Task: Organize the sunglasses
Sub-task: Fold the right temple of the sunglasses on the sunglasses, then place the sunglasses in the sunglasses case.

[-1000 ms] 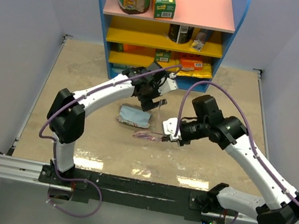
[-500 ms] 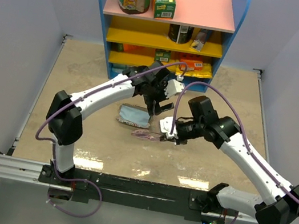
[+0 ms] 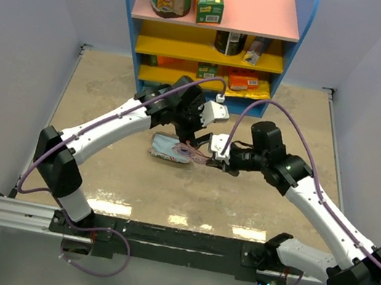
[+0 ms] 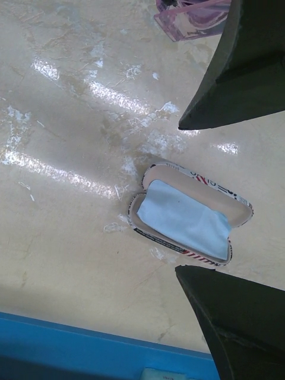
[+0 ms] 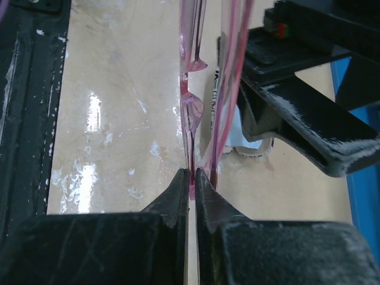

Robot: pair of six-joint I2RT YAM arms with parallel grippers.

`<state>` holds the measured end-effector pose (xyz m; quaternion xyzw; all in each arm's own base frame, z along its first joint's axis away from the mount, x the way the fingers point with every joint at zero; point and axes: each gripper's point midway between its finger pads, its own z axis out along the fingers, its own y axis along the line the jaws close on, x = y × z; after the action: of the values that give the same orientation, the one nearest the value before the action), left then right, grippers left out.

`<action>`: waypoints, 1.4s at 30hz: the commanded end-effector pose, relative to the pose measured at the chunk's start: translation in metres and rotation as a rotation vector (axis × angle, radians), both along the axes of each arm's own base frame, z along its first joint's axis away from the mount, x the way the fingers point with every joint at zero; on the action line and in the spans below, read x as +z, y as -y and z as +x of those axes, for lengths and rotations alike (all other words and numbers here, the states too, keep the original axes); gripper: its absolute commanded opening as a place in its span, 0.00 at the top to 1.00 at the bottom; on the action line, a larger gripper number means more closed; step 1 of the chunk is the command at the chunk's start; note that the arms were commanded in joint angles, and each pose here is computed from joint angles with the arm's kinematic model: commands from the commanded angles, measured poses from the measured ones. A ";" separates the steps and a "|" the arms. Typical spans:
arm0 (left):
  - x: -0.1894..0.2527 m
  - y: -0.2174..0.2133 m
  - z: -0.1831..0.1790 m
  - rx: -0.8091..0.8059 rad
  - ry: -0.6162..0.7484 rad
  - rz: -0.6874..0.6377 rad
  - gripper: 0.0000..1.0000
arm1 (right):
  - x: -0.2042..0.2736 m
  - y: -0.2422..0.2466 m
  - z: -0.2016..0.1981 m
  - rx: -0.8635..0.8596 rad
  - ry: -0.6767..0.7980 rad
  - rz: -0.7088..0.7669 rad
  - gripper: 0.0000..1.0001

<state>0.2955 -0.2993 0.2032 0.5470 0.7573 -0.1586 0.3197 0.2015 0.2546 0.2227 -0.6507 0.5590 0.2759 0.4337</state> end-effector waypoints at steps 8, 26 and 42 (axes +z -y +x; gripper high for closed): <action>0.025 -0.009 0.008 0.067 0.122 -0.062 0.00 | 0.021 -0.006 0.037 -0.176 0.026 0.071 1.00; 0.029 -0.132 0.055 0.396 0.205 -0.150 0.00 | -0.041 0.006 0.064 -0.274 -0.059 -0.156 1.00; -0.009 -0.239 0.031 0.696 0.186 -0.062 0.00 | -0.087 -0.041 0.137 -0.309 -0.211 -0.424 1.00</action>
<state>0.3330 -0.0743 0.1890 0.2795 0.8654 -0.0239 0.4152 0.3347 0.2852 0.1309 -0.5913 0.7339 0.1637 0.2914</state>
